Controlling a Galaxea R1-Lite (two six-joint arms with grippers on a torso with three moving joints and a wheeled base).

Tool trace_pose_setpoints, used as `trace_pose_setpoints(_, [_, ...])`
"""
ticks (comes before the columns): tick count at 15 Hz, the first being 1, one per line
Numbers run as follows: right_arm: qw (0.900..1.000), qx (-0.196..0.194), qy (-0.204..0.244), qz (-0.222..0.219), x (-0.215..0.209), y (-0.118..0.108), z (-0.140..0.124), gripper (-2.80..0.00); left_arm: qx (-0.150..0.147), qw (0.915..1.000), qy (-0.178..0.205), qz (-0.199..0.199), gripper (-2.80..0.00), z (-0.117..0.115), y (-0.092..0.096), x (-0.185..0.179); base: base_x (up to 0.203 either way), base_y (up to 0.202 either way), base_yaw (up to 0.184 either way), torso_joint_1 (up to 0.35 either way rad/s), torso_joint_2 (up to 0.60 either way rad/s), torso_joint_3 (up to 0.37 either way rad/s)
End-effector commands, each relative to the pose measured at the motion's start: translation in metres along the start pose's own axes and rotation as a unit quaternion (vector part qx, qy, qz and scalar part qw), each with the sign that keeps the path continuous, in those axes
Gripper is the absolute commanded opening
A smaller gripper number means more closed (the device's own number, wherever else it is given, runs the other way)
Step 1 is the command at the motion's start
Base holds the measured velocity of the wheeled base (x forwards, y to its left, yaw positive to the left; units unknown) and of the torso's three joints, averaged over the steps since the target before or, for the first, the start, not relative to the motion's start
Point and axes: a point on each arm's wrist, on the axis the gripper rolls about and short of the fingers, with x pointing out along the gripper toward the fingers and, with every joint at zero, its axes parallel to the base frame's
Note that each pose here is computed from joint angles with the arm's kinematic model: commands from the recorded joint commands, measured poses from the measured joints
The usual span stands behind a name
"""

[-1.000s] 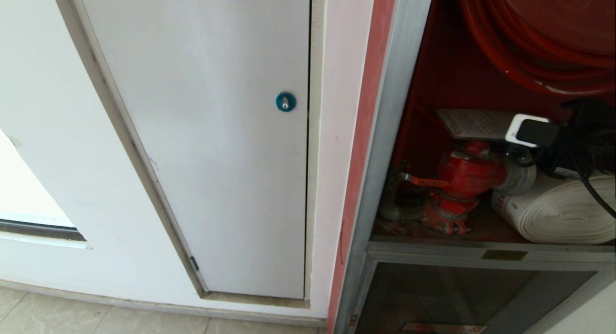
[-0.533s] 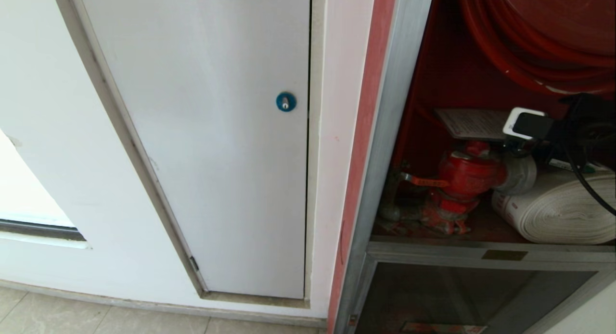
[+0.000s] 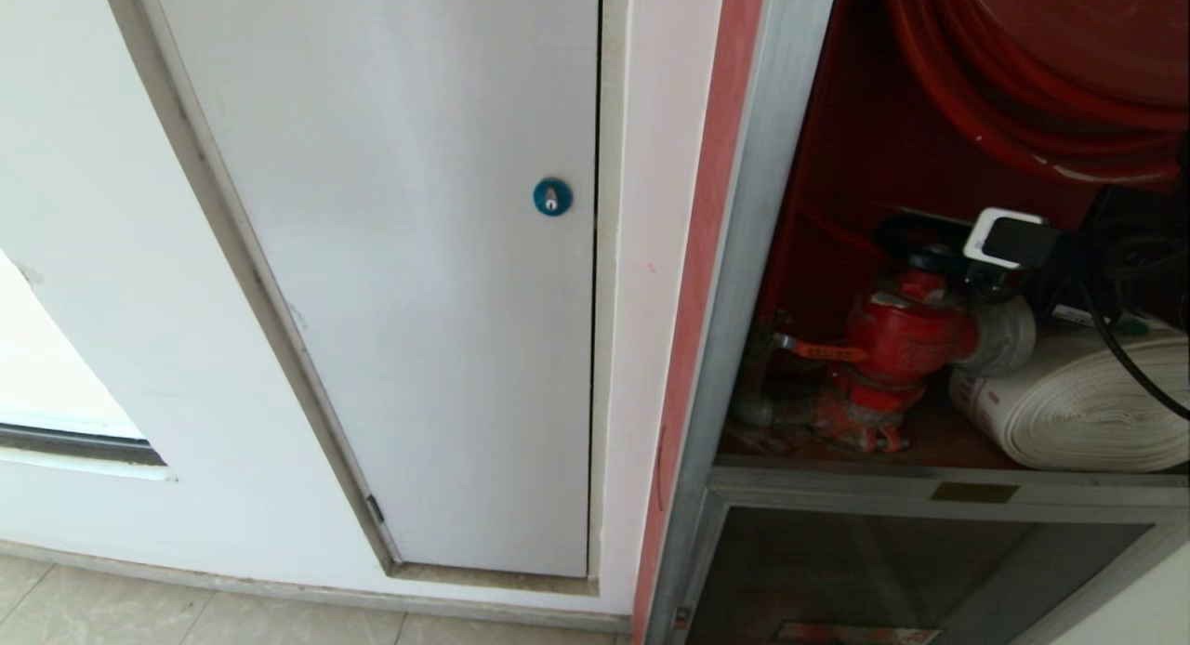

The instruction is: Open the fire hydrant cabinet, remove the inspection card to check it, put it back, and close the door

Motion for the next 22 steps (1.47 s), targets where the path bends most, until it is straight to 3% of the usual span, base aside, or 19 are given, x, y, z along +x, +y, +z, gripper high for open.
trace_pose_setpoints(1, [1.0, -0.003, 0.001, -0.002, -0.001, -0.001, 0.0, -2.8, 0.0, 1.0, 0.003, 0.0, -2.8, -0.001, 0.0, 0.0, 0.0, 0.0, 0.0, 0.0, 0.0, 0.0])
trace_pose_setpoints(12, [1.0, 0.006, -0.009, -0.028, -0.035, -0.015, -0.009, -2.8, 0.0, 1.0, 0.003, 0.0, -2.8, -0.001, 0.0, 0.0, 0.0, 0.0, 0.0, 0.0, 0.0, 0.0])
trace_pose_setpoints(22, [0.997, 0.048, -0.033, -0.055, -0.08, -0.023, -0.021, -2.8, 0.0, 1.0, 0.003, 0.0, -2.8, -0.001, 0.0, 0.0, 0.0, 0.0, 0.0, 0.0, 0.0, 0.0])
